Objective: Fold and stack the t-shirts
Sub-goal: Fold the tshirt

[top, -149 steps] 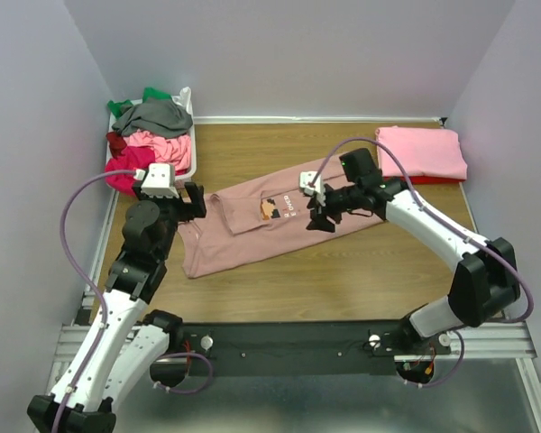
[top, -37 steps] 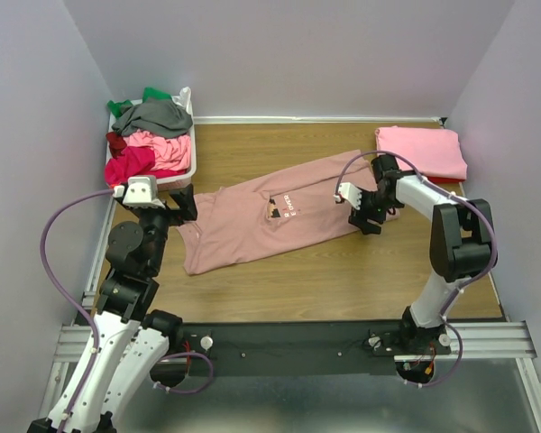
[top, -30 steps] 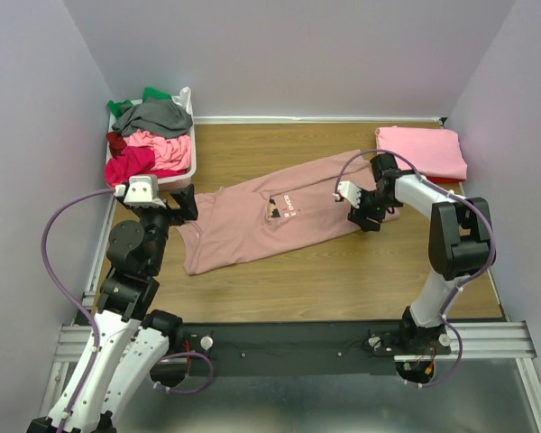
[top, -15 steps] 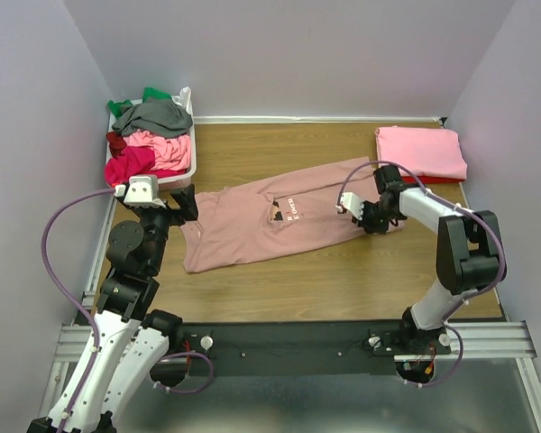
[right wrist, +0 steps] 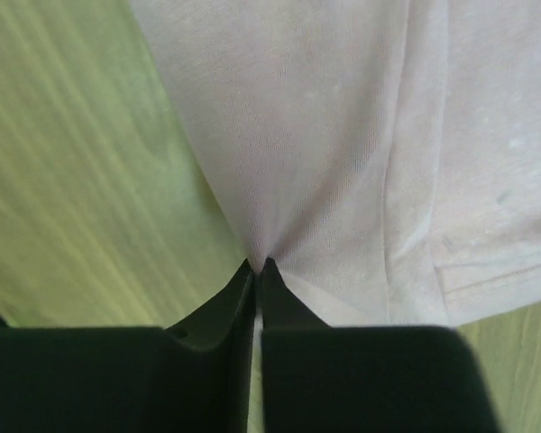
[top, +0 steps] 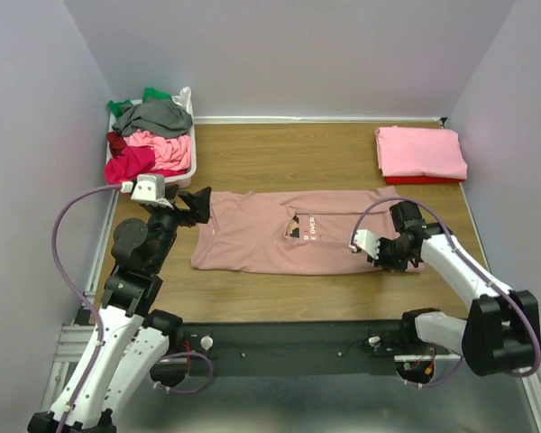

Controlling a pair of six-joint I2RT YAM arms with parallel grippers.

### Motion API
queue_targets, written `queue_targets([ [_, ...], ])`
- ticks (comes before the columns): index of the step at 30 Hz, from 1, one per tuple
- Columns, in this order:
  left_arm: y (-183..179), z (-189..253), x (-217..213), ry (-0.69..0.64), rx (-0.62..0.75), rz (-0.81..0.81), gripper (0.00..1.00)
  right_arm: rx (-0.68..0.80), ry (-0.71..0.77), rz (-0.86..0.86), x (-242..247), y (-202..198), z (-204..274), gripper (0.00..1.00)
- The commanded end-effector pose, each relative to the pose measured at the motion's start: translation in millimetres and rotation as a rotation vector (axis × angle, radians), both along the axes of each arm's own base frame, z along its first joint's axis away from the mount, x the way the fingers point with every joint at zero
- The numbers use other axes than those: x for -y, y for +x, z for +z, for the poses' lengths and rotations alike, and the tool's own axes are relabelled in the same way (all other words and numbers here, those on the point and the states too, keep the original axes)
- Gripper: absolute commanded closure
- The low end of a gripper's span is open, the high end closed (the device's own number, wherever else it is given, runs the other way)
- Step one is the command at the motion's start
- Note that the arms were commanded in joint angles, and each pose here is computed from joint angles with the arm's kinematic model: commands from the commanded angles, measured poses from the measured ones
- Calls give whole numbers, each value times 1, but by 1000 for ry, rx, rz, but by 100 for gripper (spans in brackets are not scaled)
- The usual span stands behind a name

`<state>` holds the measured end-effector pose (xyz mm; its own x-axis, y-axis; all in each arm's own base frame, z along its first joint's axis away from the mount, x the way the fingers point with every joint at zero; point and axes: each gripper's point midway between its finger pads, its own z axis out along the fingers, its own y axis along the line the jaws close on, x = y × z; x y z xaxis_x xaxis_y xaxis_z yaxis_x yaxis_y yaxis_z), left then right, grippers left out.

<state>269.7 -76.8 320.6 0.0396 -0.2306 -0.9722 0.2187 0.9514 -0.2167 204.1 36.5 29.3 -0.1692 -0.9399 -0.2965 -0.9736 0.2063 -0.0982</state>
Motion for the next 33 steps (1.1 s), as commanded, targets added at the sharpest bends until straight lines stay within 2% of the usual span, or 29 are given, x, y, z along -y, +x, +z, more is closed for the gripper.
queue_targets([
  [1, -8, -13, 46, -150, -62, -239, 9, -11, -1, -57, 5, -21, 9, 77],
  [2, -10, -21, 55, -208, -95, -281, 10, 20, 12, -96, 4, -18, 17, 65],
  [3, -13, -27, 62, -243, -124, -321, 11, 42, 25, -115, 2, -13, 23, 45],
  [5, -20, -51, 82, -293, -226, -424, 20, 100, 102, -163, -10, 4, 48, 36],
  [6, -23, -67, 90, -345, -310, -452, 25, 153, 175, -166, -23, 20, 69, 25],
  [8, -28, -94, 96, -392, -442, -435, 29, 165, 282, -229, -40, 34, 87, 10],
  [10, -32, -117, 97, -463, -556, -372, 33, 121, 420, -222, -66, 45, 99, 8],
  [11, -42, -140, 99, -475, -650, -338, 33, 118, 478, -216, -77, 54, 111, 8],
  [12, -41, -149, 95, -490, -672, -273, 33, 36, 554, -204, -93, 55, 107, 8],
  [13, -48, -165, 94, -548, -754, -208, 33, 22, 598, -202, -101, 62, 110, 8],
  [16, -52, -187, 88, -589, -826, -67, 31, -38, 690, -206, -119, 77, 114, 8],
  [18, -43, -183, 91, -582, -799, -71, 31, -42, 705, -223, -121, 83, 114, 9],
  [21, -6, -178, 86, -486, -746, 5, 29, -43, 701, -232, -121, 85, 108, 10],
  [22, 19, -181, 79, -411, -754, 42, 30, -38, 690, -238, -118, 82, 103, 10],
  [24, 44, -188, 73, -367, -789, 84, 30, -24, 685, -242, -116, 78, 99, 10],
  [25, 63, -203, 65, -346, -875, 166, 31, -9, 684, -243, -115, 78, 97, 9],
  [29, 92, -230, 68, -352, -1073, 294, 32, 13, 678, -238, -112, 68, 92, 9],
  [33, 121, -240, 71, -394, -1119, 368, 30, 24, 696, -227, -114, 66, 99, 9],
])
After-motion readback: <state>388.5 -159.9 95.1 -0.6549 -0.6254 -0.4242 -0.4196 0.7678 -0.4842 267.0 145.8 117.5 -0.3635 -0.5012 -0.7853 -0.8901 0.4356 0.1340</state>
